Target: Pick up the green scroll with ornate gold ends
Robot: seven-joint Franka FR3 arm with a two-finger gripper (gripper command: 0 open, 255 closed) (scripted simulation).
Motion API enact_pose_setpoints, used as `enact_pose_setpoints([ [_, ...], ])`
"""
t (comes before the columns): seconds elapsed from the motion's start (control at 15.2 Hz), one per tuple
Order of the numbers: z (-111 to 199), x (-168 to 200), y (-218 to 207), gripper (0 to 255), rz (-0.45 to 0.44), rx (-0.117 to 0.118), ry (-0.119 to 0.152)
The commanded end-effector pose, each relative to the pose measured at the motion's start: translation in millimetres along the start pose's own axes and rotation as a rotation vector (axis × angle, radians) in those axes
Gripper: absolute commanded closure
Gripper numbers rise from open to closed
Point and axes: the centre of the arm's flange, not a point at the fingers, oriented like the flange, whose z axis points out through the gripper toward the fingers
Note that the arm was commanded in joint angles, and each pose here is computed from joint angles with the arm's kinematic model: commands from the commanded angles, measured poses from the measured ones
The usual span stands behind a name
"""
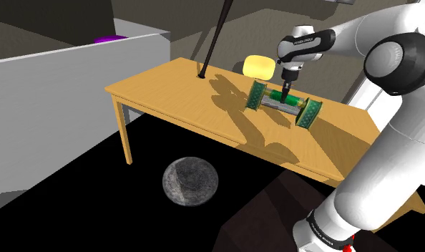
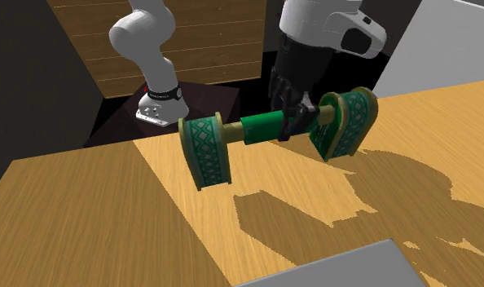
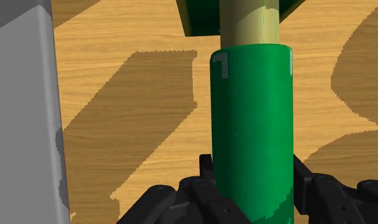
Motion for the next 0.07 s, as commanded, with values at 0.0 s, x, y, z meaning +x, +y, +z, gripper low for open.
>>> enact_pose_setpoints([
  [0.0,-4.0,-1.1,0.2,255,0.0,-0.002,0.001],
])
